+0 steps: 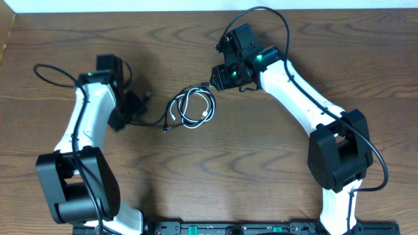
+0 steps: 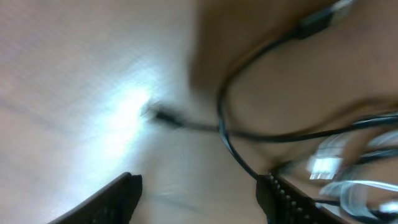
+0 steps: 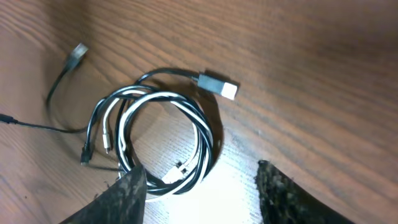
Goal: Untangle cables
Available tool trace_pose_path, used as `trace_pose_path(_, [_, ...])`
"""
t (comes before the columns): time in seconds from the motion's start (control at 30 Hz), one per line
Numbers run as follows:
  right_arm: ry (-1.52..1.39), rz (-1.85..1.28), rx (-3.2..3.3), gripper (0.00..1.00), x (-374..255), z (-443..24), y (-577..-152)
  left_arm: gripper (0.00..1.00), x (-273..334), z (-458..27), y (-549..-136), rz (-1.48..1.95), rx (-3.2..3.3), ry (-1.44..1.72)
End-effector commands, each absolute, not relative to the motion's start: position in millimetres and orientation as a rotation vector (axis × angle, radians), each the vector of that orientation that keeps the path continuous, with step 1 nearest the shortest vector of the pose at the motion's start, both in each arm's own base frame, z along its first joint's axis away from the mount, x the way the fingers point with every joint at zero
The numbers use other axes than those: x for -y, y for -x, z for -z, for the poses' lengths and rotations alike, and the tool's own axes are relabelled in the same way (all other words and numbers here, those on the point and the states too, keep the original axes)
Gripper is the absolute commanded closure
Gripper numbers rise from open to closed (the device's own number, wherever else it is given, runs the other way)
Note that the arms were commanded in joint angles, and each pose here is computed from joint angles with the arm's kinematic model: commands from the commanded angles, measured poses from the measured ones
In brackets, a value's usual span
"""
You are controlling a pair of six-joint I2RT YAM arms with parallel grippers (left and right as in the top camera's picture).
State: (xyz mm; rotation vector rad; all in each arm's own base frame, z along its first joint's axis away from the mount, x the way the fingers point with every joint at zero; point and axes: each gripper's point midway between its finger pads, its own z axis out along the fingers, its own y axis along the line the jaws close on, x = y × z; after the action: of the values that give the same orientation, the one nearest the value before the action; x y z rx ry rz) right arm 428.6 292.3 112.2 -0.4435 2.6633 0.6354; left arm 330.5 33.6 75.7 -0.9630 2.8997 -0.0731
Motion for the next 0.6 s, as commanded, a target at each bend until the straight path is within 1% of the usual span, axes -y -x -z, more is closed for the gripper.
trace_pose_path(0.0, [0.501, -0.629, -2.612, 0.46, -292, -126, -436, 0.63, 1, -90, -354, 0.362, -2.867, 0.871])
trace_pose_path(0.07, [0.501, -0.626, -2.626, 0.45, -292, -121, -435, 0.92, 4, -91, -363, 0.364, -2.842, 0.828])
trace_pose_path(0.13, [0.528, -0.618, -2.64, 0.44, -294, -112, -434, 0.93, 13, -94, -375, 0.377, -2.811, 0.759])
trace_pose_path(0.27, [0.551, -0.607, -2.687, 0.43, -299, -86, -430, 0.92, 30, -95, -384, 0.388, -2.8, 0.64])
trace_pose_path(0.3, [0.556, -0.606, -2.695, 0.42, -301, -80, -430, 0.9, 34, -95, -385, 0.389, -2.802, 0.623])
trace_pose_path(0.33, [0.56, -0.605, -2.701, 0.43, -303, -75, -429, 0.83, 38, -94, -385, 0.385, -2.805, 0.61])
trace_pose_path(0.4, [0.574, -0.604, -2.714, 0.46, -308, -63, -427, 0.64, 41, -92, -386, 0.346, -2.81, 0.585])
trace_pose_path(0.47, [0.589, -0.605, -2.718, 0.51, -314, -55, -426, 0.48, 40, -88, -387, 0.292, -2.812, 0.572])
trace_pose_path(0.5, [0.599, -0.607, -2.718, 0.52, -317, -51, -424, 0.45, 41, -87, -388, 0.272, -2.81, 0.565])
trace_pose_path(0.57, [0.624, -0.612, -2.709, 0.52, -327, -43, -423, 0.45, 45, -82, -391, 0.272, -2.811, 0.55])
